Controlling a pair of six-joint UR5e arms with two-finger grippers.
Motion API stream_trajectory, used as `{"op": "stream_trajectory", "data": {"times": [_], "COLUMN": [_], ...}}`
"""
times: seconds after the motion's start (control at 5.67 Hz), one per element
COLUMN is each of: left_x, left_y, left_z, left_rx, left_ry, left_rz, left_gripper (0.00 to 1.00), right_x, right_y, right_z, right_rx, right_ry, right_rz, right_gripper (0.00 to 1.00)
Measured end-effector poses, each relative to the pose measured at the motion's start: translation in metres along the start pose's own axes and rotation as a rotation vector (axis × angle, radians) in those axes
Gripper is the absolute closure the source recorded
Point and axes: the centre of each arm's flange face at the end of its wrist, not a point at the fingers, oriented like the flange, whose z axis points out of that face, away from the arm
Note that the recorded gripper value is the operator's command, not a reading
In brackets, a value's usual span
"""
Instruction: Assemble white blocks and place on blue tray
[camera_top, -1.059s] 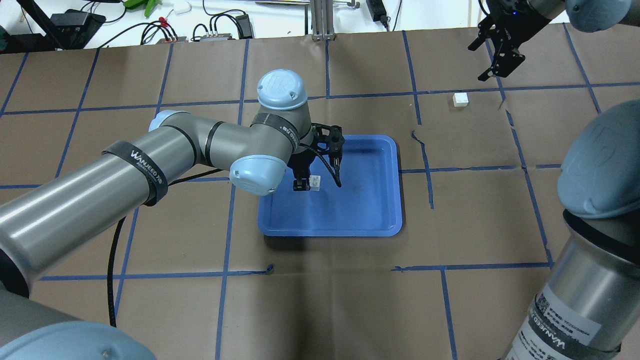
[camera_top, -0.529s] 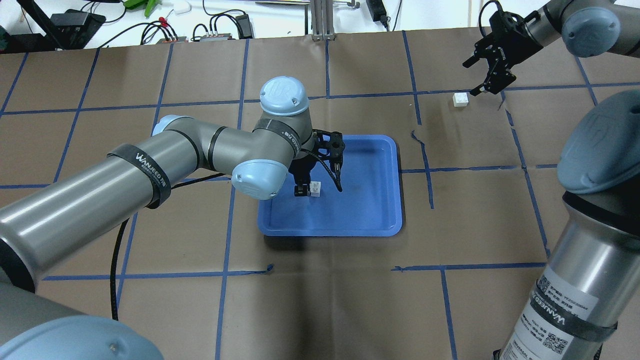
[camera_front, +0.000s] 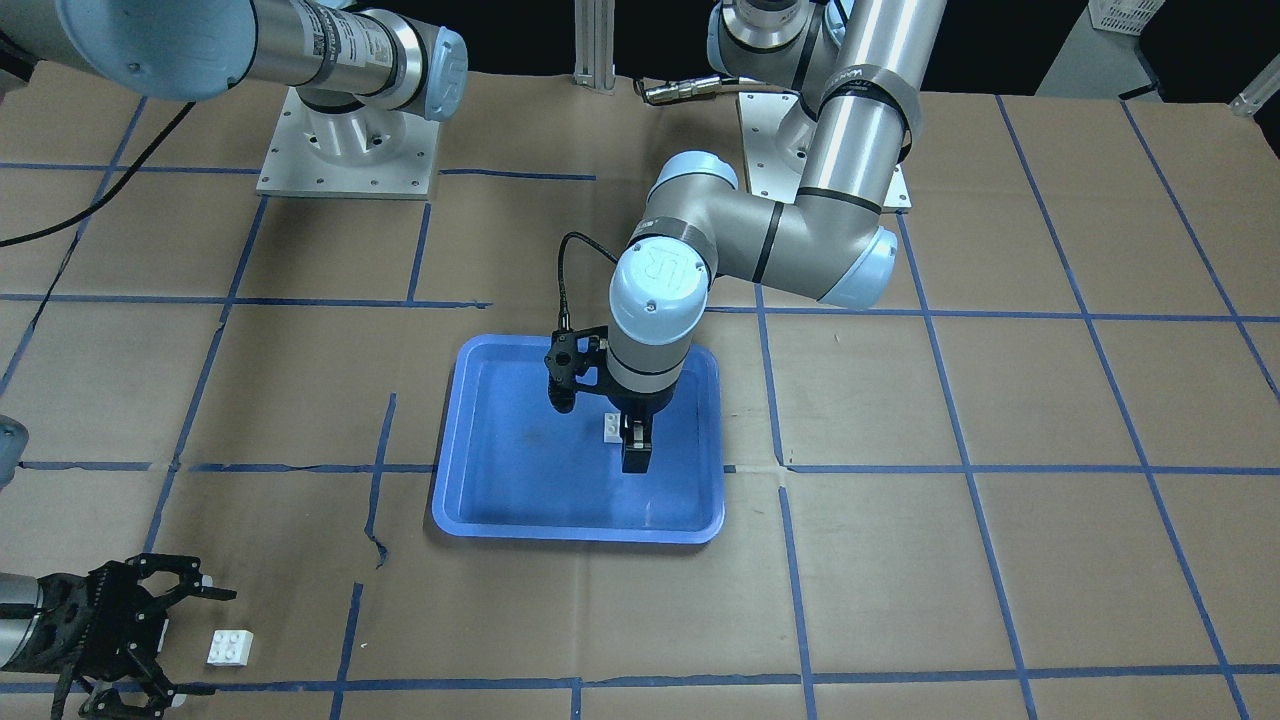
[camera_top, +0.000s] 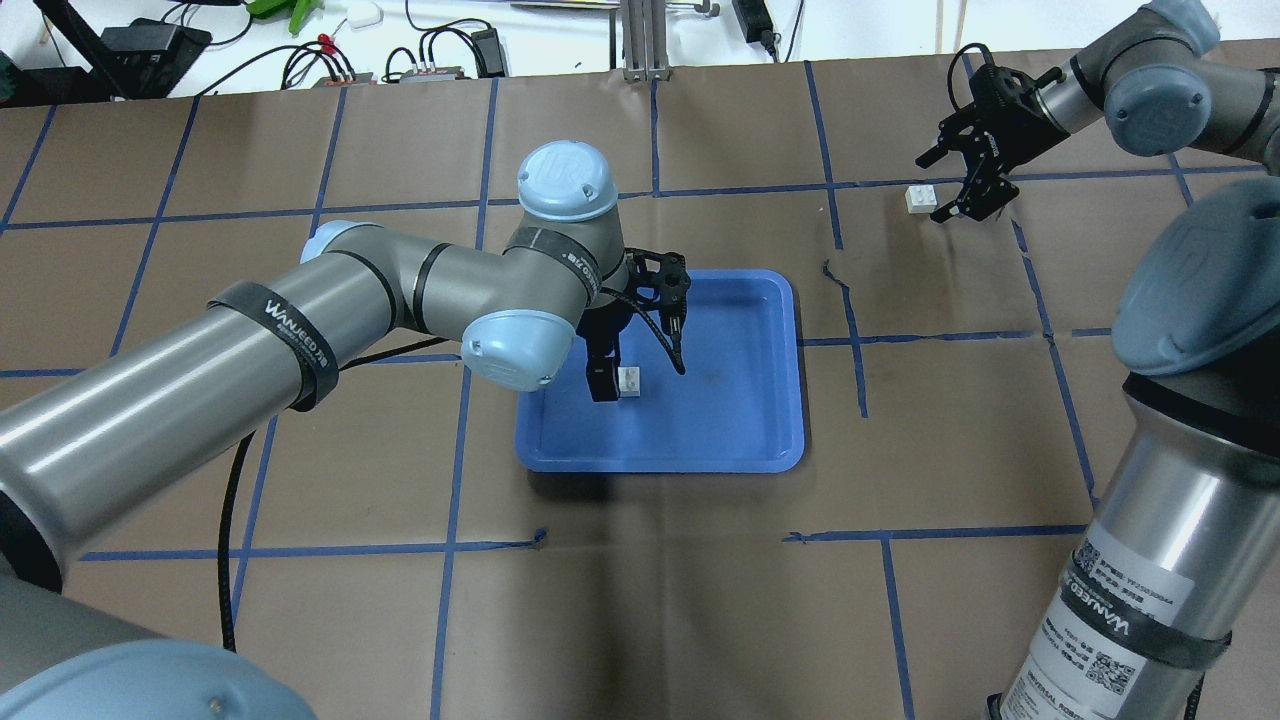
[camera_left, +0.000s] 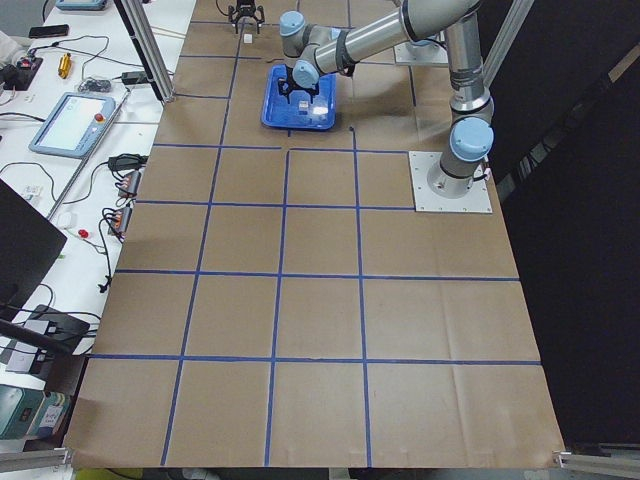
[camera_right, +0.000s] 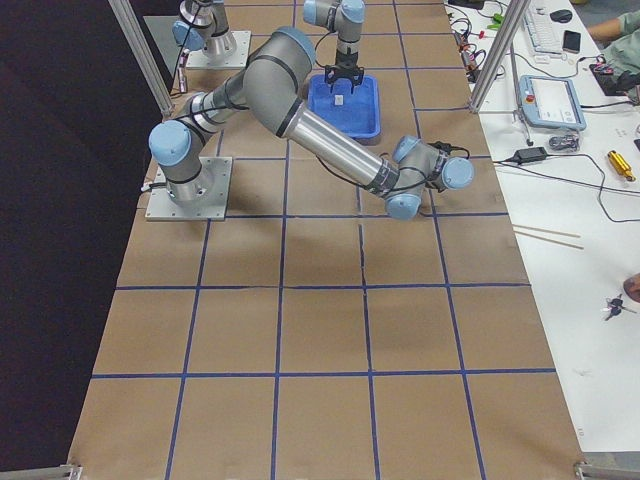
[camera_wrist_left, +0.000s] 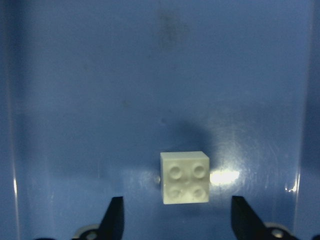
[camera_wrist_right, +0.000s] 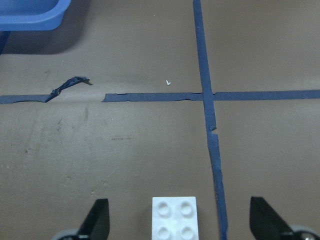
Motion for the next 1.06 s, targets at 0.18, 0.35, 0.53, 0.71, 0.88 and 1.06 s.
{"op": "stream_trajectory", "data": {"times": [0.18, 0.35, 0.53, 0.71, 0.88, 1.06], "left_x": [0.0, 0.004, 0.01, 0.018, 0.033, 0.048], "left_y": [0.002, 0.004, 0.011, 0.027, 0.045, 0.062], "left_z": [-0.022, -0.053, -0.09, -0.131, -0.168, -0.199], "left_rx": [0.006, 0.011, 0.009, 0.004, 0.001, 0.001], "left_ry": [-0.035, -0.067, -0.07, -0.057, -0.042, -0.039], "left_rz": [-0.001, -0.003, -0.015, -0.04, -0.067, -0.103], "left_gripper": [0.01, 0.01, 0.01, 0.01, 0.01, 0.01], "right_x": [-0.002, -0.003, -0.003, -0.003, -0.002, 0.0], "right_y": [0.004, 0.004, 0.005, 0.004, 0.003, 0.003], "right_z": [0.002, 0.003, 0.002, 0.002, -0.001, -0.006], "right_rx": [-0.003, -0.004, -0.005, -0.007, -0.015, -0.035], "right_ry": [-0.002, -0.003, -0.002, 0.0, 0.001, 0.003], "right_rz": [0.001, 0.003, 0.002, 0.0, -0.004, -0.009], "right_gripper": [0.32, 0.52, 0.65, 0.78, 0.84, 0.85]}}
